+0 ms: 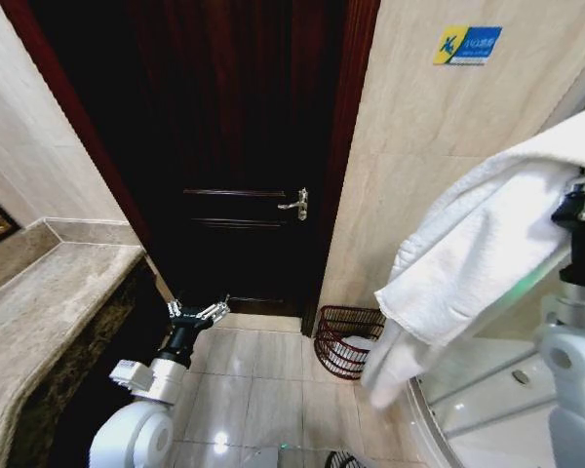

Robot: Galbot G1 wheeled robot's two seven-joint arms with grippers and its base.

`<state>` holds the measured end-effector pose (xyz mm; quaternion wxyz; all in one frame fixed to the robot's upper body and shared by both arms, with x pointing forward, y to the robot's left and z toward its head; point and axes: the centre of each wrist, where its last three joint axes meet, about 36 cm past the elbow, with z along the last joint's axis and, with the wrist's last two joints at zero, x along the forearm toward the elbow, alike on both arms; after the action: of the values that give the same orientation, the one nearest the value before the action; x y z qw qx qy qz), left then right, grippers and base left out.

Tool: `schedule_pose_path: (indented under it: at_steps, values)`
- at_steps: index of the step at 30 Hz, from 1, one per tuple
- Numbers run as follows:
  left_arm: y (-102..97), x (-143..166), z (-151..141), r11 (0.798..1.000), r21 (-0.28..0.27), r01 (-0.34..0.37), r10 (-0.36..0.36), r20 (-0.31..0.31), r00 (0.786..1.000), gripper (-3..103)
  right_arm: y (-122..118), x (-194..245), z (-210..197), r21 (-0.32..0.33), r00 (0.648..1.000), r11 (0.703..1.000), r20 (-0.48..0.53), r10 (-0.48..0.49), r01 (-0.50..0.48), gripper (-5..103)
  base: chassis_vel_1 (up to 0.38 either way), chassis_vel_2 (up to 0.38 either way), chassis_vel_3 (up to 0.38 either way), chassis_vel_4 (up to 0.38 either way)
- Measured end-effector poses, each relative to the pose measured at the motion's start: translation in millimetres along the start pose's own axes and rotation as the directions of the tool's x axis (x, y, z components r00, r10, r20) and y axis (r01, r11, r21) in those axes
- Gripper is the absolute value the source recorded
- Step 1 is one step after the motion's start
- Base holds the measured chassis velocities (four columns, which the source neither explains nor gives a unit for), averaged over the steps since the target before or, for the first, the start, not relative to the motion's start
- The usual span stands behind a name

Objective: Discard the used towel into the hamper.

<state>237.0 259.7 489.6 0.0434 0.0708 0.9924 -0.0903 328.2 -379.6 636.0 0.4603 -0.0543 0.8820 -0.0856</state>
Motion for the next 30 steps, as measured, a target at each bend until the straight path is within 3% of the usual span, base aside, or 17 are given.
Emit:
schedule_pose_path:
  at_steps: [15,22,30]
  values:
    - [0.0,0,0,1.000,0.000,0.000,0.000,0.000,1.000,100,-16,-51,21,-0.021,0.997,0.998,0.048,-0.055,0.056,5,-0.129,0.131,0.124,-0.128]
    - [0.0,0,0,1.000,0.000,0.000,0.000,0.000,1.000,100,-7,-50,8,-0.030,0.996,0.997,0.059,-0.069,0.071,5,-0.137,0.134,0.096,-0.120]
    - [0.0,0,0,1.000,0.000,0.000,0.000,0.000,1.000,100,-26,-77,-9,0.019,0.985,0.994,0.131,-0.111,0.109,5,-0.009,-0.016,-0.011,0.006]
